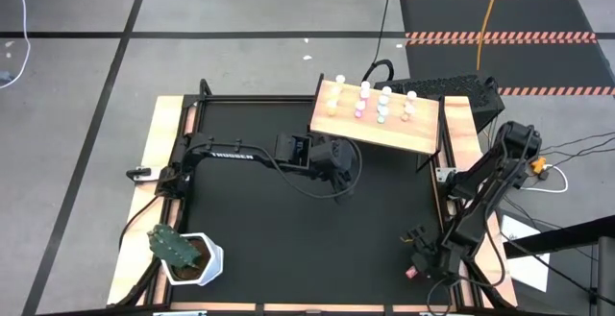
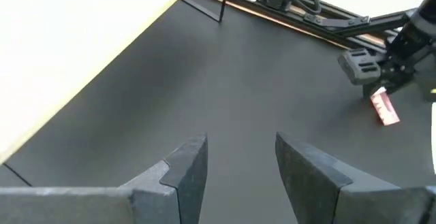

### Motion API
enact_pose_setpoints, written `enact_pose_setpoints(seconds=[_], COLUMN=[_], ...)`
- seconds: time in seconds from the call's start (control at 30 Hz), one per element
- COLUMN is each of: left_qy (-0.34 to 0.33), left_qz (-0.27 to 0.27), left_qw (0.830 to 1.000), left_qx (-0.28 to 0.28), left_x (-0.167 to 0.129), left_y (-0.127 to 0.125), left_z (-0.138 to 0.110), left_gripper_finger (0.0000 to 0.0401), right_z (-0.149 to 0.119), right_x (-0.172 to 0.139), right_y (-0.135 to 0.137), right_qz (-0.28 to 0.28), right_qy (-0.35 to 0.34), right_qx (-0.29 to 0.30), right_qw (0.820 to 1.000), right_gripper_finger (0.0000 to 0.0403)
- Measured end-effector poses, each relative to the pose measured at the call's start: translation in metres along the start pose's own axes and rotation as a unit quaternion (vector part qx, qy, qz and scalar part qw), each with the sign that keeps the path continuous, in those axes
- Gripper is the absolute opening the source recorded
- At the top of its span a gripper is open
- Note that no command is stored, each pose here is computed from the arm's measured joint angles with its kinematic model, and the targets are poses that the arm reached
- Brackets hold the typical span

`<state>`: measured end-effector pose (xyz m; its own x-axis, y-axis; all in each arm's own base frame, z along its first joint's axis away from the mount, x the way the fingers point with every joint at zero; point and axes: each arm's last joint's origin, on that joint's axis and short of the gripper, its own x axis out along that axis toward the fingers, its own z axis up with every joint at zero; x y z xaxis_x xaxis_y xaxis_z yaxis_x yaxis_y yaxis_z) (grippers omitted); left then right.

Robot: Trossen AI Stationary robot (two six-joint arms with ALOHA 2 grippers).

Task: Pick and place medicine bottles onto shelf by color
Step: Put the orange pill bottle on the shelf aligned with the other orange pill bottles

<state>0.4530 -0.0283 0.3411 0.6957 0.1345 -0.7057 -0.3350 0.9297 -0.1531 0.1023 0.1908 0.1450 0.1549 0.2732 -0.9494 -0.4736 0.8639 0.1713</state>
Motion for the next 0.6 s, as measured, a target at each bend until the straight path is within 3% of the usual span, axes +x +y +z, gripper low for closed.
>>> enact_pose_setpoints(seconds=[0.17, 0.4, 0.5, 0.6], left_qy=[0.0, 0.001, 0.001, 0.001], left_qz=[0.0, -0.002, -0.003, -0.003], left_qw=[1.0, 1.0, 1.0, 1.0], left_qx=[-0.013, -0.005, 0.007, 0.029], left_x=[0.0, -0.001, -0.001, -0.001], left_y=[0.0, -0.003, -0.003, -0.003], left_z=[0.0, -0.001, -0.001, -0.001], left_gripper_finger=[0.0173, 0.0173, 0.0173, 0.0173], right_z=[-0.004, -0.006, -0.001, 0.005], right_x=[0.01, 0.009, 0.001, -0.008], right_y=[-0.003, -0.007, -0.008, -0.014], right_qz=[-0.001, 0.003, 0.016, 0.022], right_qy=[-0.017, -0.047, -0.084, -0.121], right_qx=[0.022, 0.139, 0.205, 0.289], right_qw=[1.0, 0.989, 0.975, 0.949], right_gripper_finger=[0.0158, 0.0116, 0.0105, 0.011])
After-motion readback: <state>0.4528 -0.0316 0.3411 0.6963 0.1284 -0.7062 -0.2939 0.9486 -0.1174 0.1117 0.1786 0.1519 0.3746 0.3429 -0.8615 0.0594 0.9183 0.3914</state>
